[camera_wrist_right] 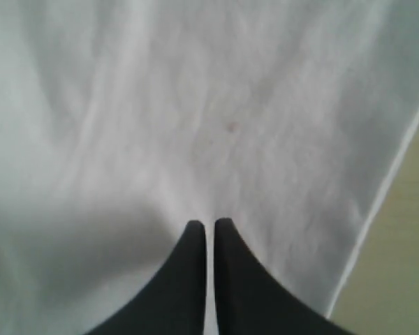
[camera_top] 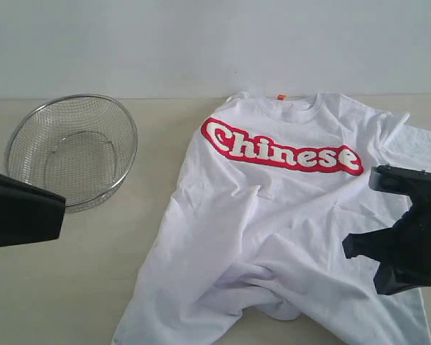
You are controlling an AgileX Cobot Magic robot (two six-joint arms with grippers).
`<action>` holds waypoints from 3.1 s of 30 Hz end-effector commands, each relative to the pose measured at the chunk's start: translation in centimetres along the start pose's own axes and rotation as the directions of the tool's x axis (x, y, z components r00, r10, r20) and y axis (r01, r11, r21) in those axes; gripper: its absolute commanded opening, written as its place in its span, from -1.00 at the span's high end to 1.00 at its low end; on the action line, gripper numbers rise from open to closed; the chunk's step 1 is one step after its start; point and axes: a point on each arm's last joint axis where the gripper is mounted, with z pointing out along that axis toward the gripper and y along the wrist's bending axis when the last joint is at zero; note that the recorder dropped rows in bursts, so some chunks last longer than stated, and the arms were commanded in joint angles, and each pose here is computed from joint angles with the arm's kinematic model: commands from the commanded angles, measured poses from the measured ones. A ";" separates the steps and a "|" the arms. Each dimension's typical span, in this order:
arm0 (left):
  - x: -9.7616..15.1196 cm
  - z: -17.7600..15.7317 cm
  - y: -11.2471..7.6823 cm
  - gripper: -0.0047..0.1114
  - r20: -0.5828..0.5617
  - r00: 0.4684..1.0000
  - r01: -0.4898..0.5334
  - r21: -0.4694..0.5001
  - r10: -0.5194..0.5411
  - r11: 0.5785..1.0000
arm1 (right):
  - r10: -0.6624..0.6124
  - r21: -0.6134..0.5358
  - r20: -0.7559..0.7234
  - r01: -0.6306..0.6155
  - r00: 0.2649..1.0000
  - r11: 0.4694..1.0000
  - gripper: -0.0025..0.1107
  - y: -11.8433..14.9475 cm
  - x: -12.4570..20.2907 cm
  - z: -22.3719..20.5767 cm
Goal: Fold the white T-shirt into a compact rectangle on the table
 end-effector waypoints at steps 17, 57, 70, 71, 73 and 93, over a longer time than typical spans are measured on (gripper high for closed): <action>0.1 0.0 -0.2 0.84 -0.001 1.000 0.004 0.009 -0.004 1.000 | -0.079 0.184 -0.103 0.097 0.992 0.978 0.96 -1.8 -3.2 2.7; 3.1 7.2 6.4 0.84 -0.342 0.914 0.285 0.155 -0.219 0.946 | -0.330 -0.005 -0.122 0.332 0.936 0.943 0.96 6.5 5.9 -4.8; 6.3 11.8 8.5 0.84 -0.505 0.812 0.405 0.126 -0.293 0.905 | -0.406 0.000 -0.230 0.417 0.885 0.909 0.96 7.2 7.5 -3.0; 6.6 12.2 8.6 0.84 -0.514 0.805 0.407 0.117 -0.296 0.906 | -0.402 0.002 -0.243 0.415 0.883 0.910 0.96 7.1 7.5 -2.7; 7.1 12.9 8.9 0.84 -0.531 0.793 0.405 0.094 -0.299 0.909 | -0.401 0.006 -0.273 0.418 0.875 0.909 0.96 7.0 7.5 -2.0; 10.3 15.2 12.3 0.84 -0.555 0.735 0.405 -0.102 -0.390 0.908 | -0.370 0.155 -0.269 0.419 0.889 0.895 0.96 6.1 5.9 0.6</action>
